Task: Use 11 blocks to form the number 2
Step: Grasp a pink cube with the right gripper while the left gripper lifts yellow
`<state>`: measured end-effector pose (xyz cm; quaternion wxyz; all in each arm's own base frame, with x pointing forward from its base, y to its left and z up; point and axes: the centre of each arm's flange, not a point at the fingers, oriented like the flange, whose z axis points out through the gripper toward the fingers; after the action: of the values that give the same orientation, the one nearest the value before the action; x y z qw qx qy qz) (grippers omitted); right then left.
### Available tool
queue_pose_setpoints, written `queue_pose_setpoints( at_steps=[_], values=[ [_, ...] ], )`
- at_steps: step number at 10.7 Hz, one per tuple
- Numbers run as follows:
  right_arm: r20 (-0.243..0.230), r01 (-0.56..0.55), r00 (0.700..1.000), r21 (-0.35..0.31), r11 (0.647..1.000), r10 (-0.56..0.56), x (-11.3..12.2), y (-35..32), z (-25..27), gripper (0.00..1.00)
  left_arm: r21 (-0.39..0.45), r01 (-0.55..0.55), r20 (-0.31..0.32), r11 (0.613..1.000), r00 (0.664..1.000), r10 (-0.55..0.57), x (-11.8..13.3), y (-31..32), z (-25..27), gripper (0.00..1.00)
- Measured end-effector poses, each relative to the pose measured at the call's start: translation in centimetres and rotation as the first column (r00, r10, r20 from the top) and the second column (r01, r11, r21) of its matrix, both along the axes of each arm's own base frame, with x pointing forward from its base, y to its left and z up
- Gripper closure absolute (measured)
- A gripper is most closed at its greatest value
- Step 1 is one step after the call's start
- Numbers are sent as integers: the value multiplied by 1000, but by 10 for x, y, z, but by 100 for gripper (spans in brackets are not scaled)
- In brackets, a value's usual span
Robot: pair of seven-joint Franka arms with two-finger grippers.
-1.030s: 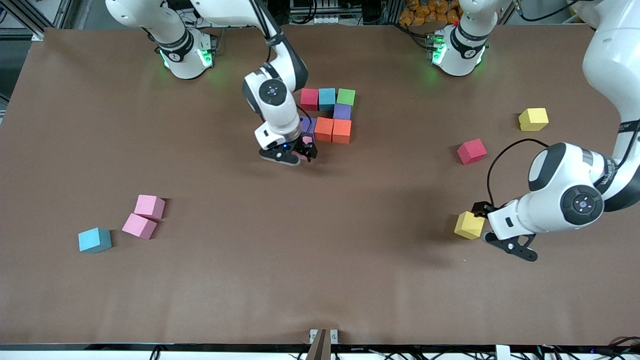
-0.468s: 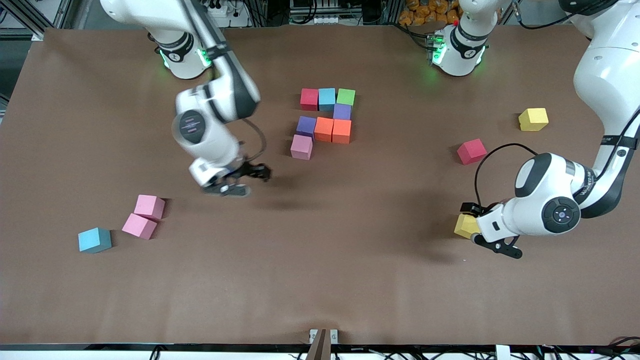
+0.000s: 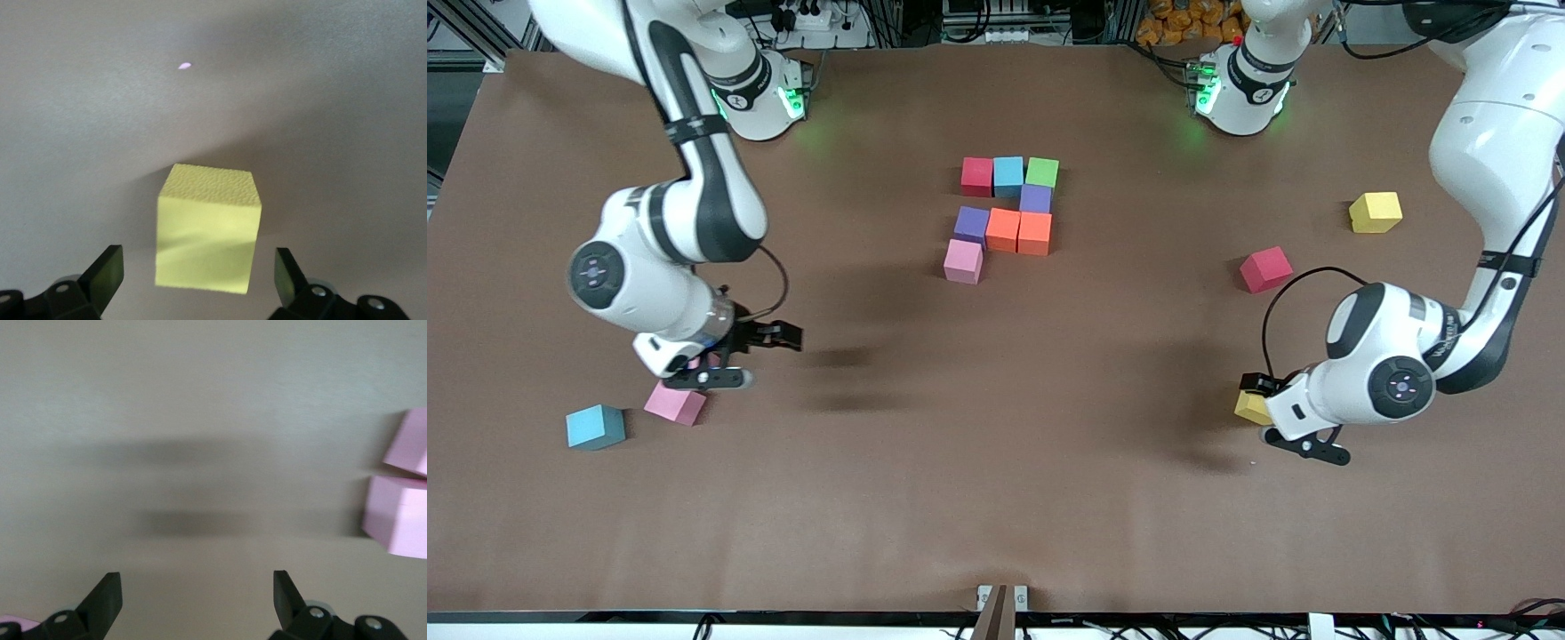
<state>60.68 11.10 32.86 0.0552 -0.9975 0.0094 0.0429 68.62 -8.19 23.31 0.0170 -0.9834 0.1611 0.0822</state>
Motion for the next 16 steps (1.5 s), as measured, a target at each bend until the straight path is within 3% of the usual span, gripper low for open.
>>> queue_pose_setpoints(
  at_steps=[2, 6, 10, 12, 13, 14, 16],
  values=[
    [-13, 29, 999, -52, 998, -30, 5, -49, 2, 0, 3, 13, 0, 1000, 1000, -13, -1, -9, -2, 0],
    [-17, 84, 996, -77, 994, -85, 7, -157, -13, 0, 53, 54, 6, 997, 998, -55, -3, -5, -11, 0],
    [-18, 109, 994, -113, 988, -112, 13, -170, -67, 0, 57, 112, -14, 992, 994, -112, -9, -7, -28, 0],
    [-22, 136, 990, -102, 985, -139, 11, -168, -93, 0, 51, 151, -18, 987, 988, -150, -9, -6, -34, 8],
    [-23, 152, 988, -91, 984, -154, 8, -167, -102, 0, 51, 174, -17, 983, 985, -174, -9, -6, -34, 26],
    [-28, 162, 986, -82, 983, -165, 5, -165, -107, 0, 49, 186, -15, 981, 983, -186, -8, -6, -33, 38],
    [-20, 171, 985, -78, 982, -174, 0, -163, -115, 0, 47, 199, -8, 979, 980, -199, -8, -14, -32, 41]
  ],
)
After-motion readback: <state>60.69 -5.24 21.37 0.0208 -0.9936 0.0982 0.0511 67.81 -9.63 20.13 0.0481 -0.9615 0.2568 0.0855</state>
